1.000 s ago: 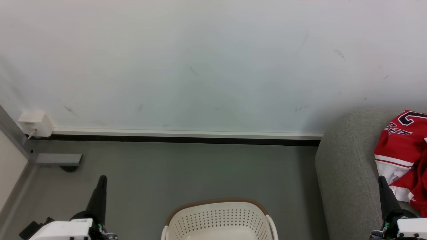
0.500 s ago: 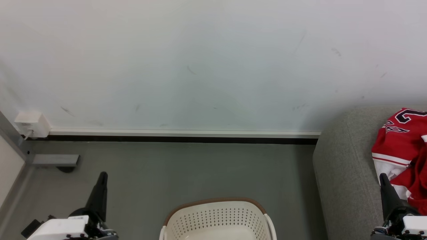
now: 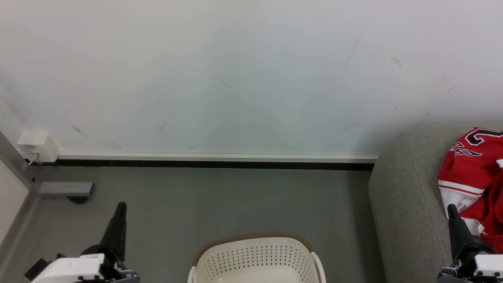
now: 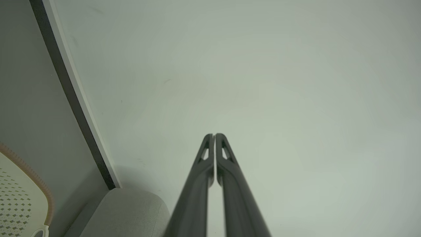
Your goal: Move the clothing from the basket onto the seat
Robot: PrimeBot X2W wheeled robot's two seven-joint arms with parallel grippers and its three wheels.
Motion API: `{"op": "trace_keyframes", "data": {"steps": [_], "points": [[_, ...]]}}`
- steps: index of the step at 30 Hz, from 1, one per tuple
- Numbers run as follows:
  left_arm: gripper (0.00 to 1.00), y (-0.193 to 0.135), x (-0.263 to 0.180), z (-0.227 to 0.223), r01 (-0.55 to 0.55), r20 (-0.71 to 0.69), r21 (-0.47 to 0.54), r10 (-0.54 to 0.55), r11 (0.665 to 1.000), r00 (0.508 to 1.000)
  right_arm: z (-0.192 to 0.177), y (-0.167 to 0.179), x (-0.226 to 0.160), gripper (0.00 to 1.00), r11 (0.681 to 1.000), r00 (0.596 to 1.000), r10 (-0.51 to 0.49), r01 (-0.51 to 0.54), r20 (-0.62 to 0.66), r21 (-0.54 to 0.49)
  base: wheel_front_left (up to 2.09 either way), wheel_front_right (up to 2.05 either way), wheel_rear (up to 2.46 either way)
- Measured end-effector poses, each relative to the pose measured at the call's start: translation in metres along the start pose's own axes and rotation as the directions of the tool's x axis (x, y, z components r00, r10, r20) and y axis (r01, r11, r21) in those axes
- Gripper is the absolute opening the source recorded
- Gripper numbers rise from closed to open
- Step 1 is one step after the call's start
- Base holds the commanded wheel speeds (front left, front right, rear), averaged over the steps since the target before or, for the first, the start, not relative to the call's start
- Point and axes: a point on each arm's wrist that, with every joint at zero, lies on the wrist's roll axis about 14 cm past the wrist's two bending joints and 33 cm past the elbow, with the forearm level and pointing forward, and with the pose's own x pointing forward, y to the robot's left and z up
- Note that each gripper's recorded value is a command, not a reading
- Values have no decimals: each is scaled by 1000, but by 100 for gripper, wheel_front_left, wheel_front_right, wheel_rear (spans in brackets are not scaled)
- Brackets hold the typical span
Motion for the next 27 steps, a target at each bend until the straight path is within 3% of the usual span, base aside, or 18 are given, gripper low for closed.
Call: {"op": "trace_keyframes", "data": {"steps": [27], "points": [[0, 0, 0, 0, 0, 0, 0, 0, 1000, 1000, -1, 0, 0, 0, 1000, 1000, -1, 1, 0, 3, 0, 0, 0]]}}
